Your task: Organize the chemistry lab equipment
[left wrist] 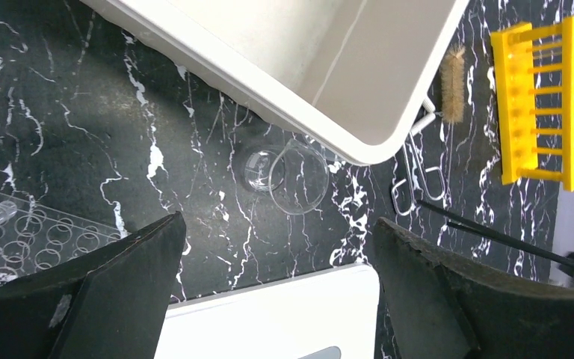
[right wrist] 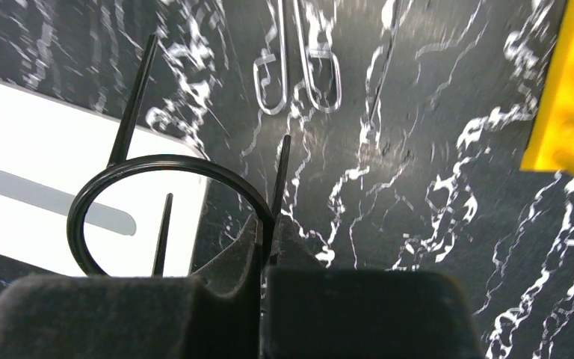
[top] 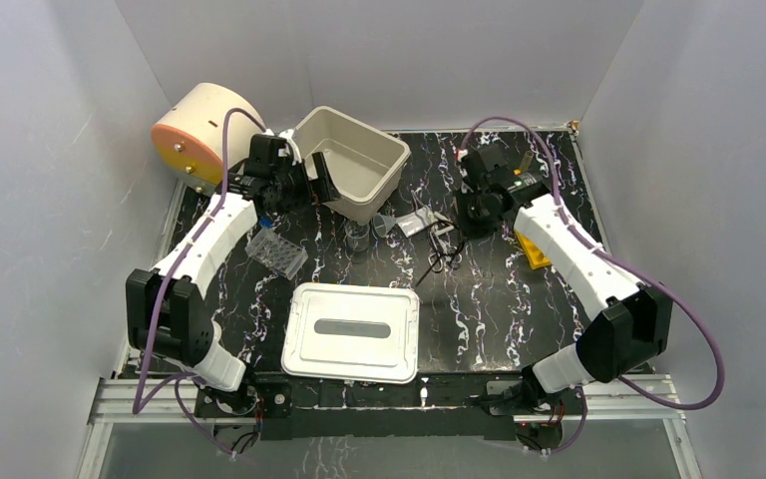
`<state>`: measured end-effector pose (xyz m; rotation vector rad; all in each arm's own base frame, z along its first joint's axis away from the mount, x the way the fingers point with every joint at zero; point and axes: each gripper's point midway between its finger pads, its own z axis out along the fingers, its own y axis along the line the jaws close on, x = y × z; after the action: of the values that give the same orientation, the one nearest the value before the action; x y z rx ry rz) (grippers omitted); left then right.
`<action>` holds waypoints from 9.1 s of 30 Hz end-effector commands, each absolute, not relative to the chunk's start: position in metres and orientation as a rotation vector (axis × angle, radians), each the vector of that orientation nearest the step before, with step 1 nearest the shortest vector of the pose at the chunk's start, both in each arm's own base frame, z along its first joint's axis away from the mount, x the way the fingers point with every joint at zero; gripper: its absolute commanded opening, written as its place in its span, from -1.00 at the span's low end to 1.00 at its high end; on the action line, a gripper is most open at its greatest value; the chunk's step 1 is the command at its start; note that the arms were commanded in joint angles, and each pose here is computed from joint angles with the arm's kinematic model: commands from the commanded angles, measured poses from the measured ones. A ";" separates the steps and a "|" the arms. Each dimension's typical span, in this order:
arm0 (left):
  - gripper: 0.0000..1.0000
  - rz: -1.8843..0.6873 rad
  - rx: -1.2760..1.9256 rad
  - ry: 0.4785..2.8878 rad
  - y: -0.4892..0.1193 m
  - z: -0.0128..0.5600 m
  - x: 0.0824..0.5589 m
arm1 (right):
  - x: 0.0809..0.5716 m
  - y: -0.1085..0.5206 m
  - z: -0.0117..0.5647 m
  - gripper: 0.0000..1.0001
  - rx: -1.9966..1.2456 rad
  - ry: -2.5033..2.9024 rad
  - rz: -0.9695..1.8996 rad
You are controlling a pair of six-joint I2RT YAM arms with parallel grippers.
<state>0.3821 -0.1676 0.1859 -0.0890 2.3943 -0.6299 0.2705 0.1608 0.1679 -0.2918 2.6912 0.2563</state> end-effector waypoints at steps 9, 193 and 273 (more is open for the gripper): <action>0.83 -0.328 -0.374 2.263 -0.114 0.240 0.394 | 0.387 0.227 0.347 -1.00 -0.237 2.071 0.512; 0.97 -0.464 0.390 2.129 -0.222 0.135 0.355 | 0.342 0.248 0.157 0.38 0.061 2.386 0.624; -0.15 -0.212 0.085 1.963 -0.172 0.224 0.583 | 0.365 0.206 0.210 0.34 -0.179 2.210 0.402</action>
<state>0.5577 -0.1715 0.1988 0.0806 2.0361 -0.1924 0.3490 0.2154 0.1582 -0.1286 2.3824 0.4508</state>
